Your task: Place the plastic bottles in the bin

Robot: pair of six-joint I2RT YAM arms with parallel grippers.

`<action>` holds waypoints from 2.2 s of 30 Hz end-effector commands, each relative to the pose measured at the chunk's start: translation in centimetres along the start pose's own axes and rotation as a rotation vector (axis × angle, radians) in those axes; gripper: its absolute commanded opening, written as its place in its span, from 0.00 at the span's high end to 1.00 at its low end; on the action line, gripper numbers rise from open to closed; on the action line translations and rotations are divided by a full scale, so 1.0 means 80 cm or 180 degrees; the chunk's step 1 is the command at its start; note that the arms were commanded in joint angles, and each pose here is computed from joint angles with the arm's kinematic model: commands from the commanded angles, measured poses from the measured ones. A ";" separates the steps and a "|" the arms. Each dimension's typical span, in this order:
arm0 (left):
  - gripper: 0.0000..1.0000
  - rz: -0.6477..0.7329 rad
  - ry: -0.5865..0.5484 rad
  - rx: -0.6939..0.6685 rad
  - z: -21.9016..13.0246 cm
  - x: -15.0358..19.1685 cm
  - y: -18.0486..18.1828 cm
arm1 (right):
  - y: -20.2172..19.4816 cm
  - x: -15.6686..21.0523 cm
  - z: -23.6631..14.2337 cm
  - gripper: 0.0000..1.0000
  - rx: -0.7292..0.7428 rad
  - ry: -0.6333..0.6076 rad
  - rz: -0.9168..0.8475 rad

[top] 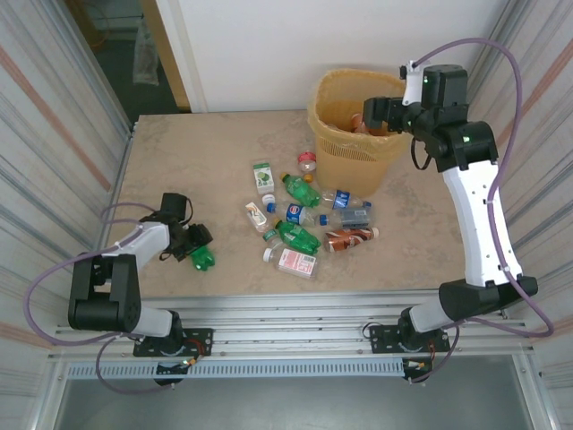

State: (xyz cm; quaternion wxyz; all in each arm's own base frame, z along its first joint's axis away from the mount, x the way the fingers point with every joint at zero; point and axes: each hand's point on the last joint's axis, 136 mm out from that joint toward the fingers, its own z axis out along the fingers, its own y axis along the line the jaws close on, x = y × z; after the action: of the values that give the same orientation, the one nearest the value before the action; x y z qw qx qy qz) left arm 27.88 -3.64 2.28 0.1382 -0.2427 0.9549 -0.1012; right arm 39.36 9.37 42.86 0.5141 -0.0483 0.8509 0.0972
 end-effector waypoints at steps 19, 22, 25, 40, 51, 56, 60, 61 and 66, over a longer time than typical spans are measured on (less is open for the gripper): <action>0.51 0.0089 -0.0618 0.1242 -0.119 -0.045 -0.101 | 0.138 0.065 -0.017 0.01 -0.0810 0.0124 -0.0124; 0.52 0.0116 -0.0798 0.1460 -0.153 -0.055 -0.118 | 0.158 0.077 -0.013 0.01 -0.1026 0.0177 -0.0045; 0.53 0.0152 -0.0939 0.1680 -0.185 -0.064 -0.134 | 0.180 0.090 -0.008 0.01 -0.1302 0.0254 0.0041; 0.53 0.0329 -0.1352 0.2488 -0.285 -0.087 -0.191 | 0.275 0.137 0.010 0.02 -0.2508 0.0633 0.0282; 0.53 0.0395 -0.1432 0.3098 -0.335 -0.098 -0.228 | 0.352 0.171 0.022 0.02 -0.3147 0.0967 0.0394; 0.53 0.0395 -0.1457 0.3244 -0.348 -0.098 -0.237 | 0.390 0.177 0.021 0.02 -0.3437 0.1042 0.0420; 0.53 0.0421 -0.1436 0.3347 -0.356 -0.094 -0.245 | 0.416 0.181 0.020 0.02 -0.3594 0.1053 0.0371; 0.53 0.0425 -0.1434 0.3370 -0.357 -0.093 -0.246 | 0.422 0.181 0.020 0.02 -0.3628 0.1052 0.0366; 0.53 0.0458 -0.1397 0.3440 -0.361 -0.085 -0.253 | 0.440 0.177 0.024 0.05 -0.3833 0.1020 0.0430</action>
State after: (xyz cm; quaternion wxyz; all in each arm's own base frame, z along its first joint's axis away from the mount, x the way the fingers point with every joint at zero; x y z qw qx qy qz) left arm 33.90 -13.41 33.59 0.4272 -0.1117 0.7518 -0.4897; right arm 28.01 43.36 30.83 0.2439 -0.2791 0.7498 0.5481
